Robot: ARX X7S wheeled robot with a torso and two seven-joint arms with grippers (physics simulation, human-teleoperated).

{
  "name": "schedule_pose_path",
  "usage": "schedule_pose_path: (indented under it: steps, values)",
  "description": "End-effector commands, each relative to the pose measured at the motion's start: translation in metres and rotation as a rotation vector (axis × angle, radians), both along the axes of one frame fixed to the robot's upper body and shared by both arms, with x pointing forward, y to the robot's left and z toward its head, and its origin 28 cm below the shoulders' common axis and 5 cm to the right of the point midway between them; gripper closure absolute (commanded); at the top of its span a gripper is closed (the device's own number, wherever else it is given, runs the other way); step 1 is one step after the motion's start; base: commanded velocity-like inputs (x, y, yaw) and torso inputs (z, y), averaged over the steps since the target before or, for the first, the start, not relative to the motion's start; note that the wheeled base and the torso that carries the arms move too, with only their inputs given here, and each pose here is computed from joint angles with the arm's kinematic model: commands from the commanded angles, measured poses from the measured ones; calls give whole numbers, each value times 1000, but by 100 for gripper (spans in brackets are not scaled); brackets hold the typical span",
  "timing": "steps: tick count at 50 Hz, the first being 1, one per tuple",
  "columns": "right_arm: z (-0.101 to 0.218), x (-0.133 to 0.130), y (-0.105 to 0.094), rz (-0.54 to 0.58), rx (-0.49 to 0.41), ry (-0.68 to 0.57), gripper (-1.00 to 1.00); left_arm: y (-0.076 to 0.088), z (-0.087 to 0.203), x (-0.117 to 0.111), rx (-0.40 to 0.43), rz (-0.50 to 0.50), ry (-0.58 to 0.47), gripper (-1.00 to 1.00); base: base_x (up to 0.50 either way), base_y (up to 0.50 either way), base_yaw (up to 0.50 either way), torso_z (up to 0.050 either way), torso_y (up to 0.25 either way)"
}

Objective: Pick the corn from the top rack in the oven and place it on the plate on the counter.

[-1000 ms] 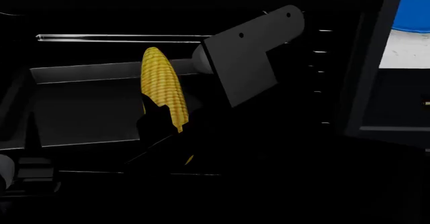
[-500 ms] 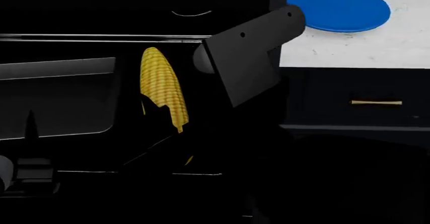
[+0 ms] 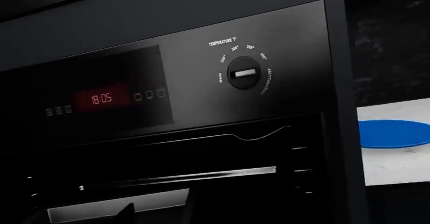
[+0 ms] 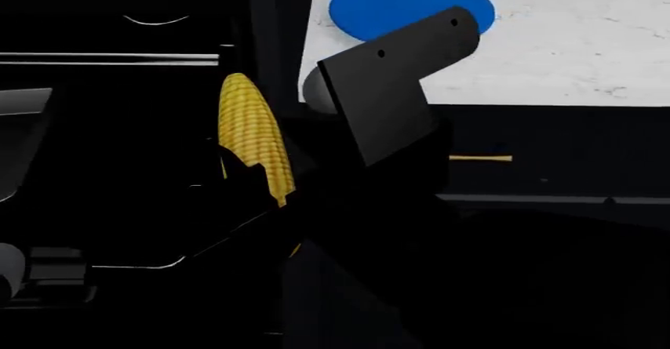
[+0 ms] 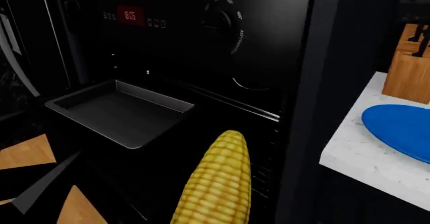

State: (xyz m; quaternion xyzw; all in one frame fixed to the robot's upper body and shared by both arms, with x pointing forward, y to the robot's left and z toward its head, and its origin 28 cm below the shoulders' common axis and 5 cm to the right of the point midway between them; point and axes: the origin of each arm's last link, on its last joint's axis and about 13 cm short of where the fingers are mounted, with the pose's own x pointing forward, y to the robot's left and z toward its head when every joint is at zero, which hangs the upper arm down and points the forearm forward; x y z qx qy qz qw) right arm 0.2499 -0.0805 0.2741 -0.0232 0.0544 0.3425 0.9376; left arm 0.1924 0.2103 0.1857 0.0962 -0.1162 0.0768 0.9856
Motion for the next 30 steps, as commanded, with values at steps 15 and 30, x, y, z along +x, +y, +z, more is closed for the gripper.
schedule_pose_path:
  steps: [15, 30]
  values:
    - [5, -1, -2, -17, 21, -29, 100, -1, 2, 1, -11, -19, -13, -100, 0, -500, 0, 0, 0]
    - [6, -1, -4, -23, 28, -39, 100, -1, 3, 1, -6, -12, -11, -100, 0, -500, 0, 0, 0]
